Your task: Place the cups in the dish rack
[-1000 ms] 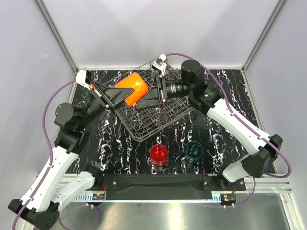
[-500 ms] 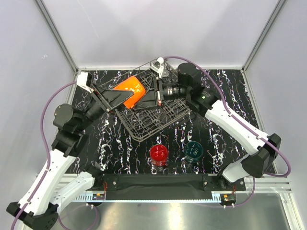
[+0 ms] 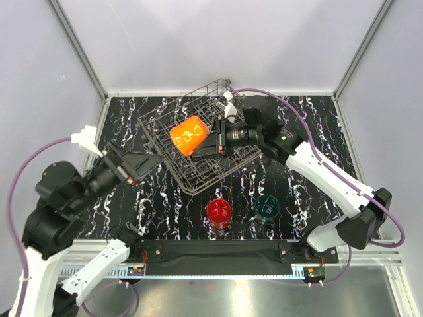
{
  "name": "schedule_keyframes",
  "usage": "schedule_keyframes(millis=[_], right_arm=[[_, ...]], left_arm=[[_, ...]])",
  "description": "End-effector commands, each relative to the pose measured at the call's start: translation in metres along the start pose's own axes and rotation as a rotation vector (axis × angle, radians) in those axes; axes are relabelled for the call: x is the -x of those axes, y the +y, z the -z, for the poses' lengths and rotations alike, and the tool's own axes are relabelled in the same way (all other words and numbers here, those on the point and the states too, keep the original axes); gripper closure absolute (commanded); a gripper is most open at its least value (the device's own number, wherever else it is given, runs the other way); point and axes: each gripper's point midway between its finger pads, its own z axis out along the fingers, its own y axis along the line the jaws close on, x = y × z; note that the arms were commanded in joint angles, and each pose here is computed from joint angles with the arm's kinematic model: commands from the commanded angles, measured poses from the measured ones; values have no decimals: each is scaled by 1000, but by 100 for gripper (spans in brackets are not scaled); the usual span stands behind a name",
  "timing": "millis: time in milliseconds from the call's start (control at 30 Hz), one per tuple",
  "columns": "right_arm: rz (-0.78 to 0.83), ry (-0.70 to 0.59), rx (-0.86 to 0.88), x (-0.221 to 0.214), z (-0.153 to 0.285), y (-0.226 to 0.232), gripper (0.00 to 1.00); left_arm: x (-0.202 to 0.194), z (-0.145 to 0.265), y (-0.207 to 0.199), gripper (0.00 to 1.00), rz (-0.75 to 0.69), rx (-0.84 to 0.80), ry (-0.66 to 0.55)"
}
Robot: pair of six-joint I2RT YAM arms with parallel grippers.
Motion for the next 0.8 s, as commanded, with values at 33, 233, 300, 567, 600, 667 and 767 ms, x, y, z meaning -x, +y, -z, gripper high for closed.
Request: schedule_keyframes(millis=[33,233,300,567,600,667,767], right_arm=[[95,-117,-108,17,19,-3,100],[189,-178,-368,42,23,-45,100],[223,-197,-434,54,19,-58,100],[359,-299,-573,112,-8,-81,100],[363,-300,-622,118,-16,-96,100],[410,-321,-618,132,-22,-88,100],[468,-341,-673,154,-36,-95,100]], left_arm=[[-9,39,51,1,-61,270,-14],[-21,73,49,1,-80,245,-17],[-27,82,49,1,-88,244,2],[-45,111,53,1,-96,247,37],[-45,113,52,1,-96,244,41],[-44,119,51,1,-111,257,35],[-40,122,53,1,-148,293,40]])
